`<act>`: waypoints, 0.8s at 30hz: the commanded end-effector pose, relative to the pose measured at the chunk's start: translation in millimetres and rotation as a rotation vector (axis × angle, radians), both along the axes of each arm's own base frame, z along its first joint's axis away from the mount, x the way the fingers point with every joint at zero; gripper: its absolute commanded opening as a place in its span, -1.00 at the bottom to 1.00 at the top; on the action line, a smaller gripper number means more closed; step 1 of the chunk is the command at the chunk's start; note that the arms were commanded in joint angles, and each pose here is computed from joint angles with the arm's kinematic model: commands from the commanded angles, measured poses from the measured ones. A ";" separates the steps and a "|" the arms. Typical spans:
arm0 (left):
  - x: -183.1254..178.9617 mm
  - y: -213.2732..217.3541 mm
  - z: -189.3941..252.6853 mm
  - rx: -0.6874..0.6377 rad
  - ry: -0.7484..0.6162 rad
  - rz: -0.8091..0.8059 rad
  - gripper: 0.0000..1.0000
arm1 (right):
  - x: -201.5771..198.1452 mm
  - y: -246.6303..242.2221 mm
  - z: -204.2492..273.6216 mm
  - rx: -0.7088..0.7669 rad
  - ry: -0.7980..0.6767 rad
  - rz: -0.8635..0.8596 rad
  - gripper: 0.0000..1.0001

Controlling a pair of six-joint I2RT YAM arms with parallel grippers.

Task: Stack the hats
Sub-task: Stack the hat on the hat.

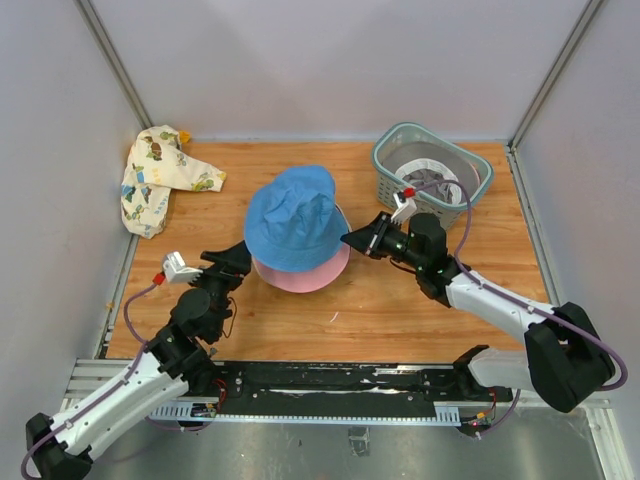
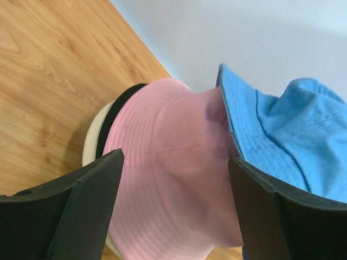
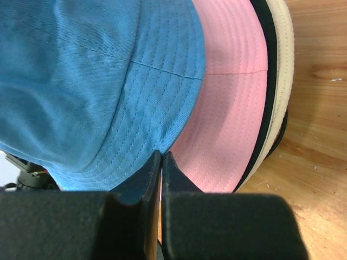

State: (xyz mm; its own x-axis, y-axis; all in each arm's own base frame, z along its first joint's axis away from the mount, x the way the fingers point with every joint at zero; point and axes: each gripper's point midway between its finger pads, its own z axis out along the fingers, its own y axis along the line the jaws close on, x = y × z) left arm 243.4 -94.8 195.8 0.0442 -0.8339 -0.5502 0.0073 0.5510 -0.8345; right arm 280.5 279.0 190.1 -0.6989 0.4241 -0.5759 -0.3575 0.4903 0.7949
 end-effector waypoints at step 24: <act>41.0 -28.6 68.4 0.021 0.088 -0.236 0.83 | 10.8 2.4 27.6 -0.071 -0.115 0.046 -0.99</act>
